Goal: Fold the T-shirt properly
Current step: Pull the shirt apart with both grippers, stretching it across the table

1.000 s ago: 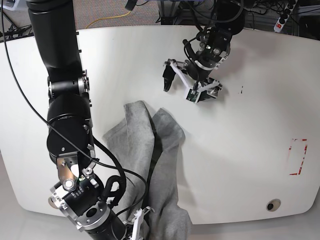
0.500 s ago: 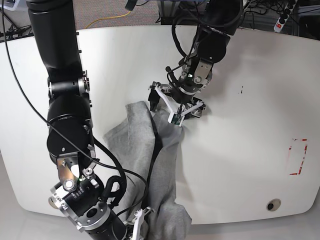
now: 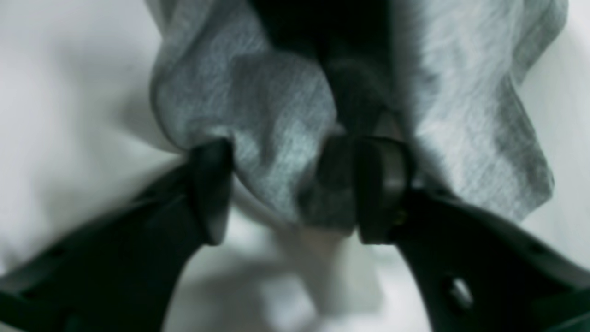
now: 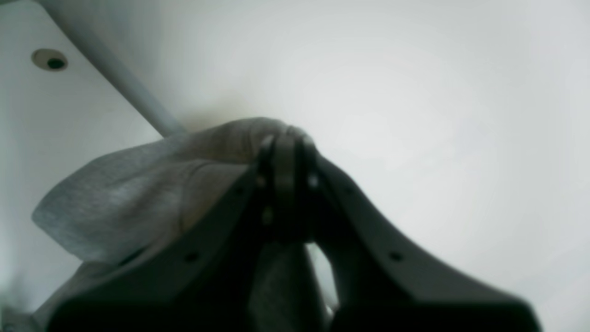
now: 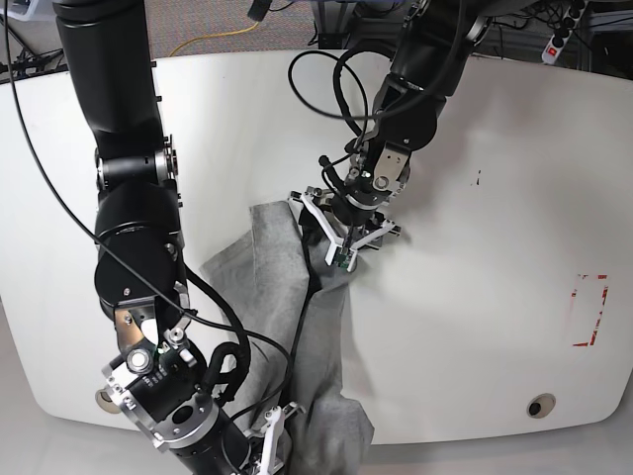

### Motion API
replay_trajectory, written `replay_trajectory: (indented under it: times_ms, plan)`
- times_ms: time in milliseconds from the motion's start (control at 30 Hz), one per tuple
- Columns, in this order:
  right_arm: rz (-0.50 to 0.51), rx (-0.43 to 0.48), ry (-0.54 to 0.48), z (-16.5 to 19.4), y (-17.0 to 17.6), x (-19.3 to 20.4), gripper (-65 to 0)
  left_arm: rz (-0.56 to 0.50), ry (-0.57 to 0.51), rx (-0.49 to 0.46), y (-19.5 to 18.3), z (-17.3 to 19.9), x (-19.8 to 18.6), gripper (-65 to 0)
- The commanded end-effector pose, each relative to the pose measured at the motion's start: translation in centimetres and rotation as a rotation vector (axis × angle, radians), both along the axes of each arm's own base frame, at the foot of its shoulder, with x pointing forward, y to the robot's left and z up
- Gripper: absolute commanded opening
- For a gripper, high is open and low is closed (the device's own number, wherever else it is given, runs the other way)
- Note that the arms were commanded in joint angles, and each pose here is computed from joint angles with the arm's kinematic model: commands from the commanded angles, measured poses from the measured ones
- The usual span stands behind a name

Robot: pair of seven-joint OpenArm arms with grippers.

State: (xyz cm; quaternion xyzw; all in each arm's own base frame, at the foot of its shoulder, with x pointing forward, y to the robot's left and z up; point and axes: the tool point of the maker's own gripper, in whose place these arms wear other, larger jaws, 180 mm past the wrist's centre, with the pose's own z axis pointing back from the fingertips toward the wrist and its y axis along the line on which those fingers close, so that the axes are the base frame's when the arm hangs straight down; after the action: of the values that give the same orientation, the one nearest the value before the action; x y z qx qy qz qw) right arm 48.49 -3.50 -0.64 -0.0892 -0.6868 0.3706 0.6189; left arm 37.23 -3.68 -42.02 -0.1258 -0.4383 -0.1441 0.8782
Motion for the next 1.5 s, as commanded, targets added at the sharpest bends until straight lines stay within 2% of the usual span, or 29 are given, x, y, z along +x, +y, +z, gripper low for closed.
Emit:
replay_trajectory:
  times_ms: [0,233,433,700,900,1133,1267,1400,1467]
  plan:
    - [0.016,0.025,-0.080,3.1,0.1,-0.5,-65.0,-0.009,0.036,-0.007,-0.5,-0.3,-0.3,-38.1]
    - [-0.020,0.004,-0.082,3.0,-1.5,-0.1,-65.0,-0.005,0.040,0.003,0.0,-0.6,-0.5,-65.0]
    - [-0.067,0.032,-0.092,3.8,-3.8,0.2,-65.0,0.080,-0.022,0.033,5.4,0.9,0.5,-65.0]
    - [-0.124,0.030,-0.029,2.3,-6.2,2.1,-65.0,0.172,-0.208,0.106,13.1,7.2,2.6,-65.0]
    - [-0.197,0.064,0.028,2.2,-9.5,4.3,-65.0,0.248,-0.373,0.159,18.6,13.5,3.1,-65.0]
    - [-0.250,0.124,0.052,4.4,-12.3,6.2,-65.0,0.361,-0.494,0.225,24.4,20.1,3.0,-65.0]
    - [-0.263,0.149,0.052,5.8,-13.2,6.8,-65.0,0.430,-0.577,0.252,27.2,25.1,3.6,-65.0]
    - [-0.274,0.152,0.018,8.1,-13.9,6.7,-65.0,0.416,-0.652,0.303,28.5,29.9,4.3,-65.0]
    - [-0.278,0.154,-0.010,9.6,-14.2,6.4,-65.0,0.442,-0.682,0.309,29.6,32.3,4.6,-65.0]
